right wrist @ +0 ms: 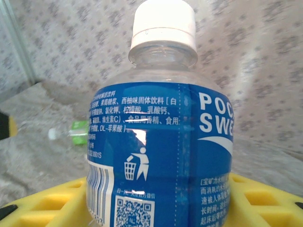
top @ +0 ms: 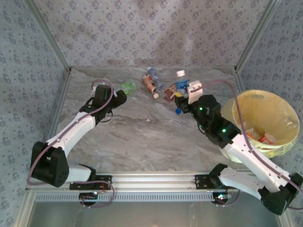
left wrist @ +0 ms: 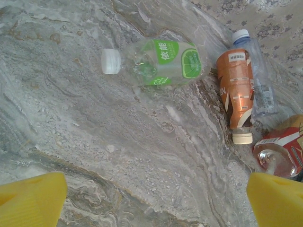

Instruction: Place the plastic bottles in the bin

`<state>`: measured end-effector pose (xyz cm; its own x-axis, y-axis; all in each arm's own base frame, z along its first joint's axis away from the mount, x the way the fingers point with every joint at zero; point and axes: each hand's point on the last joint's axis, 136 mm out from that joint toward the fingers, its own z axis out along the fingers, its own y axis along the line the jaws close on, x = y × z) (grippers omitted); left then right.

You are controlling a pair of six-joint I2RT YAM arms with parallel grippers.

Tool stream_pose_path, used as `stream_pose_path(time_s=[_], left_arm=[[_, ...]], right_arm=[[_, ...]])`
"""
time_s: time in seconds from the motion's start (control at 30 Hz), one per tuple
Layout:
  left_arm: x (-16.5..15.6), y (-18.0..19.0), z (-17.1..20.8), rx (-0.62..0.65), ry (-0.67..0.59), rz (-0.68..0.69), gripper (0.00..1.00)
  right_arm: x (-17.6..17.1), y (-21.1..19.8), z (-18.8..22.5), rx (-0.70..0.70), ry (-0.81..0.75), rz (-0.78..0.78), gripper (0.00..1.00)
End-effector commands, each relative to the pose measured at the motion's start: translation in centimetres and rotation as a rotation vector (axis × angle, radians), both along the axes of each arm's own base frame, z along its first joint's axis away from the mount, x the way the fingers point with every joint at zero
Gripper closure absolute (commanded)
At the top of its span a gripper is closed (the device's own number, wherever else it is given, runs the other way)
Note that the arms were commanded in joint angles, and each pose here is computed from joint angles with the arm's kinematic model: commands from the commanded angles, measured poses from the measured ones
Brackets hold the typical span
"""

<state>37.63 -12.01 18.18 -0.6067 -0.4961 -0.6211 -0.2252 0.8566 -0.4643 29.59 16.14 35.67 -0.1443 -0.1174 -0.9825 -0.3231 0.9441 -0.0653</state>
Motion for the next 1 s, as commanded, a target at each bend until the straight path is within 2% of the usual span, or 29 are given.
stream_pose_path(time_s=[0.0, 0.27, 0.3, 0.43, 0.63, 0.83, 0.9, 0.97], left_arm=[[0.7, 0.0, 0.9, -0.022, -0.023, 0.011, 0.02], [0.8, -0.2, 0.5, -0.036, -0.012, 0.014, 0.02], [0.8, -0.2, 0.4, -0.037, -0.008, 0.014, 0.02], [0.8, -0.2, 0.6, -0.040, -0.014, 0.011, 0.02], [0.9, -0.2, 0.8, -0.040, -0.022, 0.010, 0.02], [1.0, -0.4, 0.7, -0.046, -0.015, 0.002, 0.02], [0.8, -0.4, 0.7, -0.043, -0.013, 0.001, 0.02], [0.6, -0.2, 0.6, -0.038, -0.011, 0.005, 0.02]], right_arm=[[-1.3, -4.4, 2.3, 0.013, 0.006, -0.107, 0.56], [-3.1, -12.7, 3.7, 0.138, 0.086, -0.293, 0.59], [-3.7, -13.5, 4.8, 0.146, 0.067, -0.314, 0.59], [-5.1, -17.0, 5.3, 0.115, 0.090, -0.445, 0.59], [-7.6, -24.0, 4.0, 0.046, 0.148, -0.775, 0.60], [-7.3, -25.3, -0.2, 0.211, 0.263, -0.818, 0.58], [-6.8, -25.3, -1.2, 0.249, 0.290, -0.809, 0.54], [-6.4, -24.6, -1.9, 0.289, 0.318, -0.768, 0.46]])
